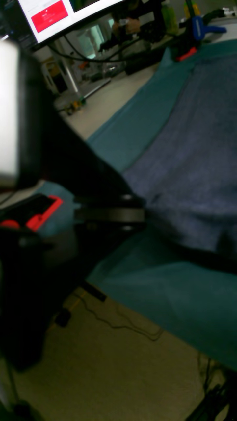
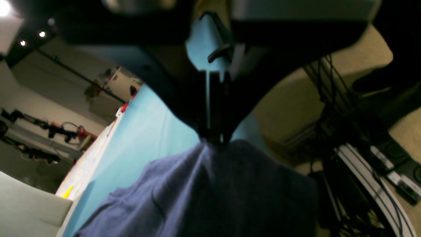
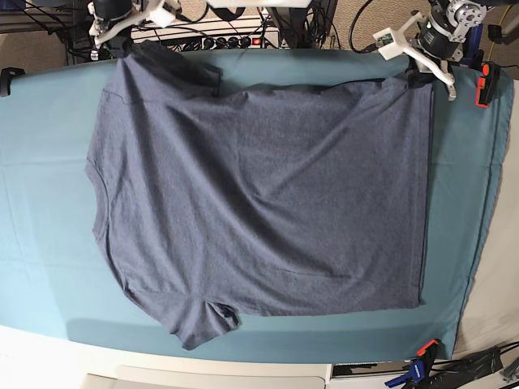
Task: Fold the T-shirt properly
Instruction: 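Lift the shoulder edge with both grippers and pull it taut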
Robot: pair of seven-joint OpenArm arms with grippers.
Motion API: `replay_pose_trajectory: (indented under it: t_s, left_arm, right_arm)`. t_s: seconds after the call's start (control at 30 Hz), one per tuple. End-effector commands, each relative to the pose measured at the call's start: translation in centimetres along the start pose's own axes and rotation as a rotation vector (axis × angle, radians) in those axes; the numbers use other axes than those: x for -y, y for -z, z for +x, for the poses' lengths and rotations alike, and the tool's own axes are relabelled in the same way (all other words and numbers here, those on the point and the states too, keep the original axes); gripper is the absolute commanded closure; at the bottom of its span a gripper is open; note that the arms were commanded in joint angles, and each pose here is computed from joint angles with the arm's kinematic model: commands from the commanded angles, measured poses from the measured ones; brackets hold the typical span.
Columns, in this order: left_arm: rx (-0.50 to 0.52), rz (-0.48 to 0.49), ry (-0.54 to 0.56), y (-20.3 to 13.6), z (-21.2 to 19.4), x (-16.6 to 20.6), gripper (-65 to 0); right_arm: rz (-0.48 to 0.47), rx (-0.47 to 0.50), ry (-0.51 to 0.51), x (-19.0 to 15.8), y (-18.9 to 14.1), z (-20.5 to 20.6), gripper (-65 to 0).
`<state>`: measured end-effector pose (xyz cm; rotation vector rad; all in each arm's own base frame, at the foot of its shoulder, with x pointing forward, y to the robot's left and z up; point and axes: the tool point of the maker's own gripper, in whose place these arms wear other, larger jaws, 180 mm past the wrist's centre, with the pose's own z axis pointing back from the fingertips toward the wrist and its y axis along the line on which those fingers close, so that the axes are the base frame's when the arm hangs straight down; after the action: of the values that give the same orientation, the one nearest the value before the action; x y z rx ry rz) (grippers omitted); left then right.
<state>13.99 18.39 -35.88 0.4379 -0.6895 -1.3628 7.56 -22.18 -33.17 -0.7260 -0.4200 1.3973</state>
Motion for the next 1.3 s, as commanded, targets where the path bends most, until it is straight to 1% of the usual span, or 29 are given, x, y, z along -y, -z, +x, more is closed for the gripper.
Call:
replay_pose_trajectory:
  t_s: [0.0, 0.27, 0.4, 0.57, 0.83, 1.07, 1.27]
  left_arm:
    - [0.009, 0.020, 0.011, -0.3, 0.2, -0.7, 0.0]
    - [-0.017, 0.005, 0.013, -0.8, -0.2, -0.3, 0.0]
    - [-0.004, -0.019, -0.001, -1.7, 0.4, 0.4, 0.0]
    - [0.002, -0.038, -0.001, -2.8, 1.0, 1.1, 0.0]
    - [-0.026, -0.041, -0.003, -2.9, 0.6, 1.2, 0.0]
    - [-0.047, -0.038, -0.002, -2.9, 0.2, 1.0, 0.0]
    - [-0.102, 0.017, -0.009, -2.5, -1.4, -1.0, 0.0]
  right_arm:
    - [-0.006, -0.007, -0.013, 0.2, -0.5, -0.2, 0.0]
    - [0.047, -0.024, -0.041, -1.5, -1.8, -0.9, 0.0]
    - [0.054, -0.032, -0.041, -1.8, -1.9, -1.0, 0.0]
    - [0.086, -0.035, -0.048, -2.6, -2.6, -1.2, 0.0]
    - [0.121, -0.053, -0.064, -3.7, -3.4, -1.7, 0.0]
    - [0.094, -0.069, -0.061, -3.2, -3.4, -2.0, 0.0]
    - [-0.007, -0.107, -0.046, -1.3, -3.4, -2.6, 0.0]
